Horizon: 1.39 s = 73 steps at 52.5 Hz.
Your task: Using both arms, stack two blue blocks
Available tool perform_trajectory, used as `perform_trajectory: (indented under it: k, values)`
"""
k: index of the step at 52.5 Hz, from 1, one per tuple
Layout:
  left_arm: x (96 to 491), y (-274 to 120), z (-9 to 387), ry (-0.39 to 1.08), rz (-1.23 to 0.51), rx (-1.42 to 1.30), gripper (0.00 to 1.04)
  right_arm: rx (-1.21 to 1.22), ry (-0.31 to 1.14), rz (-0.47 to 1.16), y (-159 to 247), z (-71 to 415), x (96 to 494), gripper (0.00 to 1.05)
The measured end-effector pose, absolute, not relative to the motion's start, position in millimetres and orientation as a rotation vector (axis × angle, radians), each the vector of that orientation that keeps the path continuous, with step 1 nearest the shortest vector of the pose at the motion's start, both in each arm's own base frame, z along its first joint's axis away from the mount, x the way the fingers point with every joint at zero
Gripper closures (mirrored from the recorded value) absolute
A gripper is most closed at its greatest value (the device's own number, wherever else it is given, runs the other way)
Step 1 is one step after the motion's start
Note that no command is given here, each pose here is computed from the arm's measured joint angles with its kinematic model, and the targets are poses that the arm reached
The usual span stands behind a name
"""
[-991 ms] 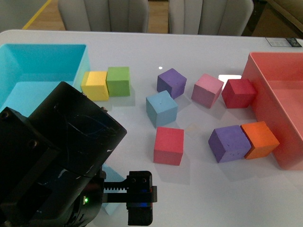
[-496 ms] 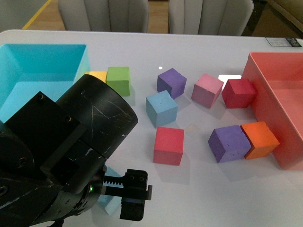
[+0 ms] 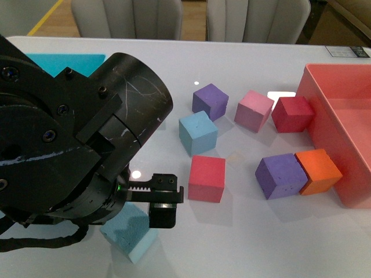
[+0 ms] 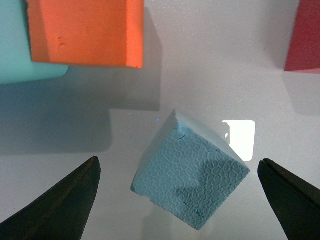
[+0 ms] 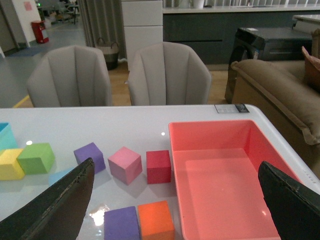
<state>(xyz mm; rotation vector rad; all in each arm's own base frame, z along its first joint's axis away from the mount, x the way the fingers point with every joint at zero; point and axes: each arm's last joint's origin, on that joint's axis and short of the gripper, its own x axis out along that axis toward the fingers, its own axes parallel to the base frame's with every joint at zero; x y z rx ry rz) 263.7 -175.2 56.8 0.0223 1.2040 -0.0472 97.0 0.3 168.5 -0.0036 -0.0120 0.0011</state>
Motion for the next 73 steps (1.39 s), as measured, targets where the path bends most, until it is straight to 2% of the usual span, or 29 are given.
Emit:
perform_trajectory:
  k: [18,73]
  values:
    - [240,-180,44,1.176,-0.28,0.28,0.09,-0.004,-0.012,0.001,0,169,97,0.09]
    - [235,-181,29,1.188,-0.356,0.388,0.09,-0.004,-0.012,0.001,0,169,97,0.09]
